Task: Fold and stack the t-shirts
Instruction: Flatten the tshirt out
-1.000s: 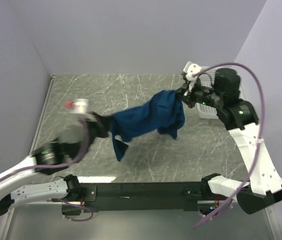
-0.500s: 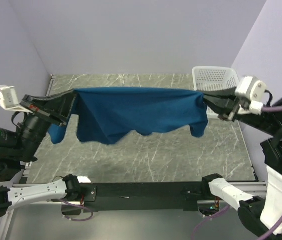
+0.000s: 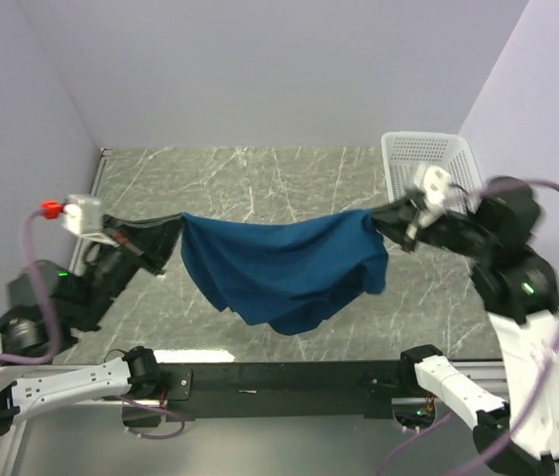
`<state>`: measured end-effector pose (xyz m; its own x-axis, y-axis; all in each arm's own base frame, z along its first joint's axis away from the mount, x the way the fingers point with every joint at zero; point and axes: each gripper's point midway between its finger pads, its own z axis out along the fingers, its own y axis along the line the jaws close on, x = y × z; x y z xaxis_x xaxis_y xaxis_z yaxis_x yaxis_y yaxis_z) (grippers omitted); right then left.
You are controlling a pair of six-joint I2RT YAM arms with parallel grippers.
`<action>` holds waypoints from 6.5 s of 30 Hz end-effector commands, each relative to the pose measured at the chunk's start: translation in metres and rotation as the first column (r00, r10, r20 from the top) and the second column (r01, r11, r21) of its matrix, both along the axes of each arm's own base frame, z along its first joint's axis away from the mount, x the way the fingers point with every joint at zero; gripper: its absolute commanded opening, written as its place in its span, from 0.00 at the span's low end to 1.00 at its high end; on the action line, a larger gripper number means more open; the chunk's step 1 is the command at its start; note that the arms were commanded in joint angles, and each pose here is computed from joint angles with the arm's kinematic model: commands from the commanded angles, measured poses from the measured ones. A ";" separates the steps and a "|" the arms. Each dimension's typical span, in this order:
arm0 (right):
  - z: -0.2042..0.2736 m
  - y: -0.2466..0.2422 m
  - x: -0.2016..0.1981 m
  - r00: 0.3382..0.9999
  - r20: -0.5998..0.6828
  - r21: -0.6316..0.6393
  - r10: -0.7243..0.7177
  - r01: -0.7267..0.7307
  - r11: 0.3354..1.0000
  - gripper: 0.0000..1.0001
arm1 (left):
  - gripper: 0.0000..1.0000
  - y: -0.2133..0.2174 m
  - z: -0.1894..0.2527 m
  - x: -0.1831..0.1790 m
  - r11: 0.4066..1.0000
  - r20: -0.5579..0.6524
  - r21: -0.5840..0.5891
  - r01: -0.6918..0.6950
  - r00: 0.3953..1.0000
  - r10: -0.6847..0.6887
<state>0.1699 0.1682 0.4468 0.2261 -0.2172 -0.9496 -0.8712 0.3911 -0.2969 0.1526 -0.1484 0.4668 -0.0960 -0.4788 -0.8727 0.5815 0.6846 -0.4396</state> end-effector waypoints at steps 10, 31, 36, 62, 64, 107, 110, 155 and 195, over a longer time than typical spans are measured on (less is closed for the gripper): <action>-0.156 -0.033 0.254 0.627 -0.439 -0.188 -0.644 0.637 0.748 0.74 | 0.74 0.023 -0.194 0.251 0.965 -0.560 0.095 -0.245 0.788 0.255; -0.350 0.059 0.138 0.851 -0.397 -0.643 -0.343 0.008 0.766 0.72 | 0.83 0.006 -0.321 0.151 0.904 -0.665 0.426 0.031 0.688 0.290; -0.375 0.053 0.161 0.811 -0.362 -0.696 -0.459 0.092 0.712 0.73 | 0.87 0.022 -0.332 0.134 0.904 -0.653 0.423 -0.054 0.673 0.346; -0.404 0.070 0.158 0.721 -0.516 -0.679 -0.463 -0.015 0.734 0.55 | 0.59 -0.001 -0.425 0.188 0.811 -0.707 0.582 -0.054 0.458 0.538; -0.406 0.070 0.157 0.713 -0.528 -0.675 -0.461 -0.023 0.737 0.54 | 0.49 -0.001 -0.430 0.189 0.803 -0.705 0.595 -0.038 0.455 0.544; -0.348 -0.080 -0.013 0.833 -0.494 -0.666 -0.251 -0.177 0.724 0.45 | 0.61 0.100 -0.216 0.347 0.974 -0.743 0.087 -0.207 0.639 0.202; -0.321 -0.062 0.008 0.869 -0.451 -0.614 -0.205 -0.135 0.778 0.54 | 0.66 0.111 -0.200 0.331 0.956 -0.683 0.148 -0.252 0.673 0.283; -0.306 0.085 0.242 0.502 -0.690 -0.470 -0.521 0.236 0.851 0.00 | 0.67 0.027 -0.340 0.071 0.981 -0.870 -0.033 -0.190 0.489 0.065; -0.322 0.025 0.034 0.924 -0.383 -0.477 0.005 -0.203 0.855 0.72 | 0.56 0.023 -0.427 0.185 0.924 -0.894 0.375 -0.078 0.233 0.383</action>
